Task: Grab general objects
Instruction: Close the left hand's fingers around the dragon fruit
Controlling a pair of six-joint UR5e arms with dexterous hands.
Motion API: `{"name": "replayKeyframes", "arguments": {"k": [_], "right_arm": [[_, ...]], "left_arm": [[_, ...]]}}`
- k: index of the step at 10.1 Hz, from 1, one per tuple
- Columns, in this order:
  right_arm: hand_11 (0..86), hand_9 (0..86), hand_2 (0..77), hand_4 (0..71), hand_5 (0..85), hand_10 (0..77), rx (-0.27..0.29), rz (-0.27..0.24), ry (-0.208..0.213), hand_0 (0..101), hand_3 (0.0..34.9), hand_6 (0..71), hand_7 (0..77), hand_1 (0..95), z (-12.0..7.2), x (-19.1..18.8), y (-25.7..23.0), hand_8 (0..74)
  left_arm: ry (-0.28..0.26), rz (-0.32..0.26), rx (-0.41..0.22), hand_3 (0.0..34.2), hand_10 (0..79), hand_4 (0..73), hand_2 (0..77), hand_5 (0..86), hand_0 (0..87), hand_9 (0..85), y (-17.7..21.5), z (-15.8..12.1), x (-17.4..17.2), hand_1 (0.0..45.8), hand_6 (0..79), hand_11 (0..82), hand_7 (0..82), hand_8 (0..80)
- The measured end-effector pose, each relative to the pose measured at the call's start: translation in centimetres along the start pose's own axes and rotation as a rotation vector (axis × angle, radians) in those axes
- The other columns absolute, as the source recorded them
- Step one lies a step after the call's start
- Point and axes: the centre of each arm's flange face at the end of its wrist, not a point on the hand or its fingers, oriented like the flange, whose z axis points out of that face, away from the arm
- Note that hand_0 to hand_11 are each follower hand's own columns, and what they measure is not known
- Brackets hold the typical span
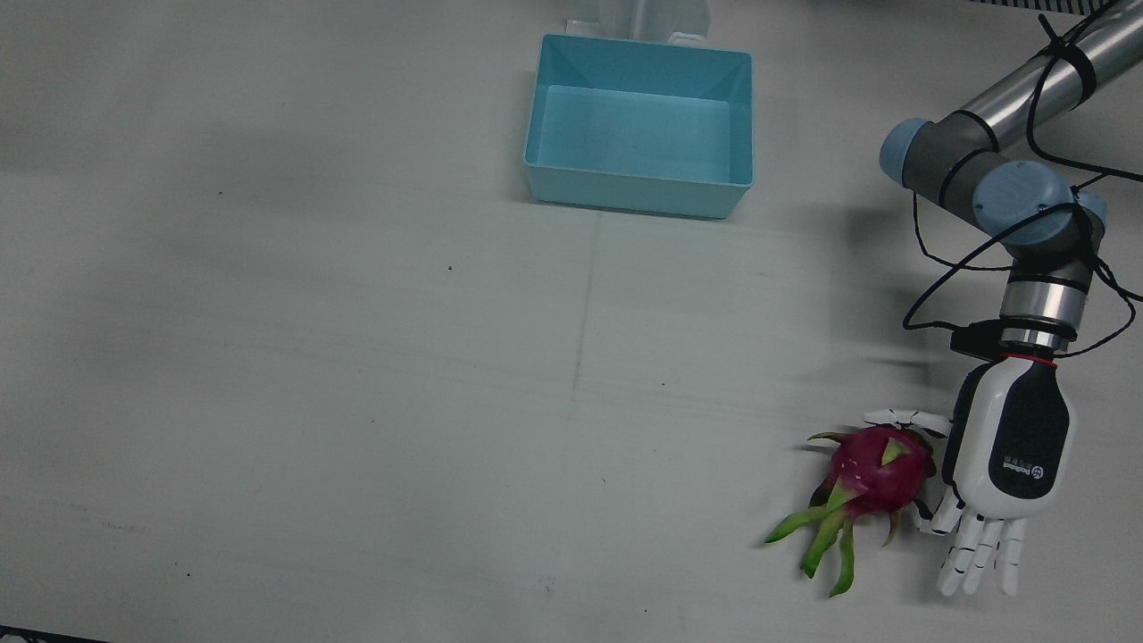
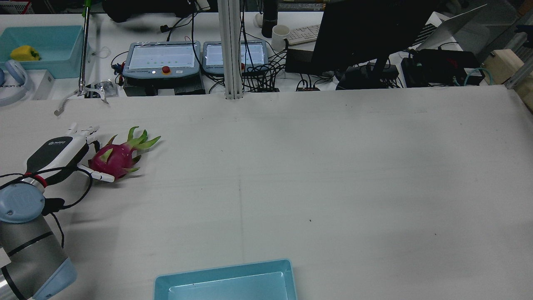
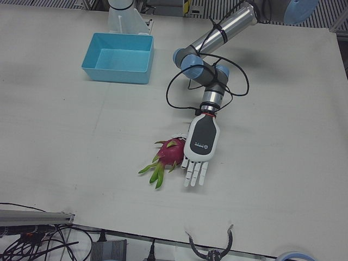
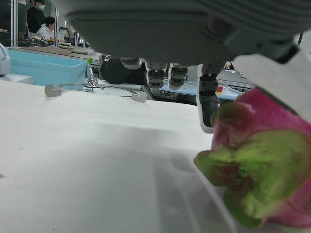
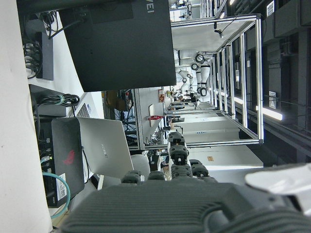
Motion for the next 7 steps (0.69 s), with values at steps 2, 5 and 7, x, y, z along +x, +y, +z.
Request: {"name": "replayKeyframes", "arguments": {"k": [2,5,7], "right_arm": [[0.5,0.5,1.6,0.0,0.5,0.0,0.000,0.000,0.000,0,0.0,0.0,0.0,8.2,0.00,0.00,0.00,0.0],[0.5,0.5,1.6,0.0,0.0,0.0,0.000,-0.001,0.001,0,0.0,0.0,0.0,8.2,0.00,0.01,0.00,0.0],[0.5,0.5,1.6,0.0,0.0,0.0,0.000,-0.001,0.000,0,0.0,0.0,0.0,8.2,0.00,0.01,0.00,0.0]], "left_arm": [[0.002,-0.002,0.002,0.0,0.5,16.4,20.2,68.2,46.2,3.3,0.01,-0.05,0.11,0.0,6.5,1.1,10.9,14.2],[0.009,-0.013,0.003,0.0,0.5,27.3,25.1,69.8,47.7,2.7,-0.05,-0.04,0.27,0.0,8.2,1.1,14.2,14.2],[0.028,-0.030,0.000,0.0,0.5,37.6,27.3,69.8,47.8,2.7,-0.09,0.03,0.55,0.0,9.3,1.1,15.8,14.2]]}}
